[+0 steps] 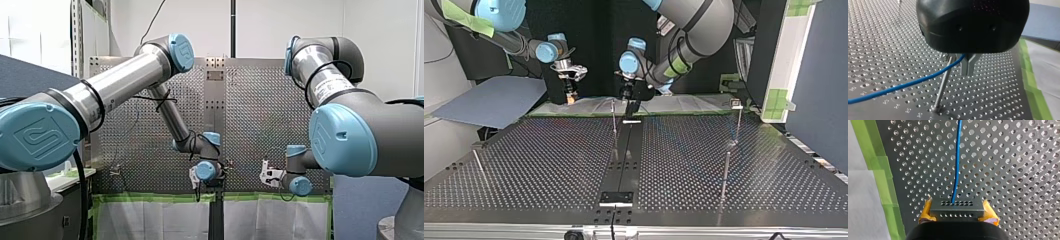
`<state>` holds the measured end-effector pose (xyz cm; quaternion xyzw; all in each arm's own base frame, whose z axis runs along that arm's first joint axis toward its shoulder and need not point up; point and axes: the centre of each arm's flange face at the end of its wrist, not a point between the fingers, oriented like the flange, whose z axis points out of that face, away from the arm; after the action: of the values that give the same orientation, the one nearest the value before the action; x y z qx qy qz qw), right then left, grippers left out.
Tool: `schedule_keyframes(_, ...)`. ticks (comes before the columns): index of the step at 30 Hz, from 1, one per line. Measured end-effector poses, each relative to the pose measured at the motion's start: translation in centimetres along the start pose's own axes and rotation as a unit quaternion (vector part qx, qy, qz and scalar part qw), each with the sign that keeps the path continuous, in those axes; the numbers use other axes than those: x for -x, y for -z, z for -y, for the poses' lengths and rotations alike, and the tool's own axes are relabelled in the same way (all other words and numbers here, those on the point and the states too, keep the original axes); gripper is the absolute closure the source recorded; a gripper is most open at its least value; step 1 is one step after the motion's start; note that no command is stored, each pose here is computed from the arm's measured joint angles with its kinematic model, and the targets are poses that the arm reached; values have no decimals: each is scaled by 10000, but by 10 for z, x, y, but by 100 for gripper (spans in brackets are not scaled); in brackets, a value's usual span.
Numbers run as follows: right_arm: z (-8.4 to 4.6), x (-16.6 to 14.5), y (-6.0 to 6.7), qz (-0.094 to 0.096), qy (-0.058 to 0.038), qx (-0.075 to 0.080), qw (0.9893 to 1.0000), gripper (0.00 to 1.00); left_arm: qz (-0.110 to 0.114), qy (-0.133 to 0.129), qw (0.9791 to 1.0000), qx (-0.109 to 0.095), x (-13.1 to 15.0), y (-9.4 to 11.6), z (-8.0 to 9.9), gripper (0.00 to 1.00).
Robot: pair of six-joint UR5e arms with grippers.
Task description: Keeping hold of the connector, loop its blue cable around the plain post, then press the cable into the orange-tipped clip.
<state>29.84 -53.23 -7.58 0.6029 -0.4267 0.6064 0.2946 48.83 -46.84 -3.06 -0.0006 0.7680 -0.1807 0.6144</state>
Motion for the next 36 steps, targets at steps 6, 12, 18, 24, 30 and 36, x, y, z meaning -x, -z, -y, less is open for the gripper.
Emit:
schedule_keyframes(6,-1,-1,-2,-12,-6,-2,10000,100,98,68,9999,-4,10,-12,0,100)
schedule_keyframes(12,-1,-5,-8,-56,4,-37,10000,100,106,80,9999,14,13,-17,-5,100)
schedule_keyframes(18,1,-4,-9,-44,20,-53,10000,100,48,38,10000,50,11,-14,-7,100)
schedule_keyframes(24,1,-4,-9,-33,31,-54,10000,100,8,-6,10000,54,7,-10,-7,100)
schedule_keyframes(30,1,-3,-9,-40,31,-58,10000,100,1,-13,10000,13,6,-9,-6,100)
schedule_keyframes(36,1,-3,-10,-65,28,-81,9999,100,-29,-18,10000,-6,3,-10,-7,100)
